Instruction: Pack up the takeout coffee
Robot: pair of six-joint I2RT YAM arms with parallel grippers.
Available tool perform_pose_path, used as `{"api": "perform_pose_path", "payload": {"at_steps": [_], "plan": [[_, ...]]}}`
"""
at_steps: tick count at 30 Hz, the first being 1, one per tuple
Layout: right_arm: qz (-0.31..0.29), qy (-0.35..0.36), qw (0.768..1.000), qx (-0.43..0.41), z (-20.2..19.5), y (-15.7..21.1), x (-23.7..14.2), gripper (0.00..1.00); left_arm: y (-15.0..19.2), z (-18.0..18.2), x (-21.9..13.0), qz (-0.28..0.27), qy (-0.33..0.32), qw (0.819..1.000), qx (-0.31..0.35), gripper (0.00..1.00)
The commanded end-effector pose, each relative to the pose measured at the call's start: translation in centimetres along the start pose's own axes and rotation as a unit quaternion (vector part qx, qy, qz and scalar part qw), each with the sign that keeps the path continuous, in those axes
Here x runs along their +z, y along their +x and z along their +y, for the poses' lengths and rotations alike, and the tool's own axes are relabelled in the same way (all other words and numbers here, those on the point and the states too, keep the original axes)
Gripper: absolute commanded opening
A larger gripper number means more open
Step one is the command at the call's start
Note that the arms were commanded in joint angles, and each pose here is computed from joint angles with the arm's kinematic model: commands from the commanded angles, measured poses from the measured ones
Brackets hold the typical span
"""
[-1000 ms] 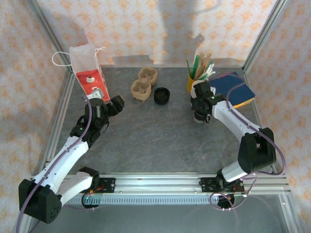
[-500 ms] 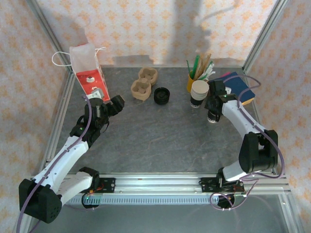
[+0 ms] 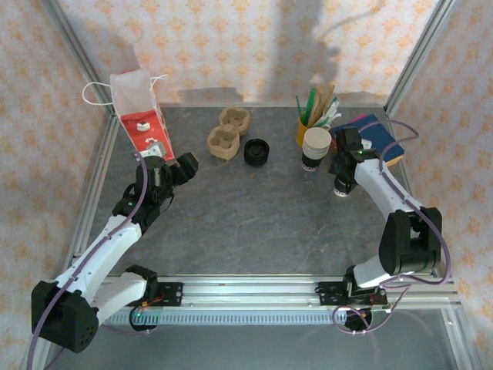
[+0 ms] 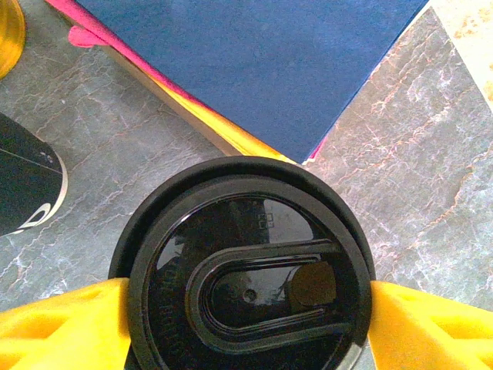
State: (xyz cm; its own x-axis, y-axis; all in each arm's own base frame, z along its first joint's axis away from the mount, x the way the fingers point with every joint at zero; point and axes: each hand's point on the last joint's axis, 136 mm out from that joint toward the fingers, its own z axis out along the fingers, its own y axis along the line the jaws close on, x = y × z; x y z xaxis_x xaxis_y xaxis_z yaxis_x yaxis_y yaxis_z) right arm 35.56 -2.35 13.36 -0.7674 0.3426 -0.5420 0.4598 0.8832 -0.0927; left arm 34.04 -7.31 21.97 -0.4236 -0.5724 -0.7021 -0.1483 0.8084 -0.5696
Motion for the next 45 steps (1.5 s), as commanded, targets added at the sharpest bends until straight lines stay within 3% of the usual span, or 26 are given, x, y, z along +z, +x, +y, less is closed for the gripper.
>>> {"api": "perform_pose_path", "payload": {"at_steps": [1, 6, 19, 24, 29, 34, 39, 45], "plan": [[0.025, 0.039, 0.999, -0.013, -2.3, 1.5, -0.1, 0.77, -0.4, -0.3, 0.2, -0.006, 0.01, 1.0, -0.004, 0.83], [0.018, 0.011, 1.0, -0.003, -1.5, 0.9, -0.8, 0.88, -0.5, -0.4, 0.1, -0.007, 0.013, 1.0, -0.006, 0.83], [-0.019, -0.014, 1.0, 0.01, -1.6, -2.2, -5.2, 0.9, -0.9, -0.8, 0.0, -0.01, 0.017, 1.0, -0.008, 0.83], [-0.057, -0.125, 0.99, 0.018, 0.9, -4.6, -9.8, 0.89, -1.1, -1.2, 0.1, -0.008, 0.021, 1.0, -0.01, 0.83], [-0.118, -0.279, 0.951, 0.053, 4.0, -6.7, -15.7, 0.88, -1.9, -1.8, -0.2, -0.014, 0.024, 1.0, -0.008, 0.83], [-0.11, -0.458, 0.881, 0.055, 8.4, -5.6, -20.4, 0.87, -3.2, -2.6, -0.6, -0.023, 0.022, 0.999, 0.0, 0.83], [-0.069, -0.536, 0.841, 0.03, 13.2, -3.0, -21.6, 0.87, -4.4, -3.3, -1.0, -0.031, 0.019, 0.999, 0.009, 0.83], [-0.054, -0.547, 0.835, -0.026, 19.1, 0.6, -21.4, 0.88, -6.6, -4.0, -1.6, -0.04, -0.006, 0.999, 0.034, 0.84]]}}
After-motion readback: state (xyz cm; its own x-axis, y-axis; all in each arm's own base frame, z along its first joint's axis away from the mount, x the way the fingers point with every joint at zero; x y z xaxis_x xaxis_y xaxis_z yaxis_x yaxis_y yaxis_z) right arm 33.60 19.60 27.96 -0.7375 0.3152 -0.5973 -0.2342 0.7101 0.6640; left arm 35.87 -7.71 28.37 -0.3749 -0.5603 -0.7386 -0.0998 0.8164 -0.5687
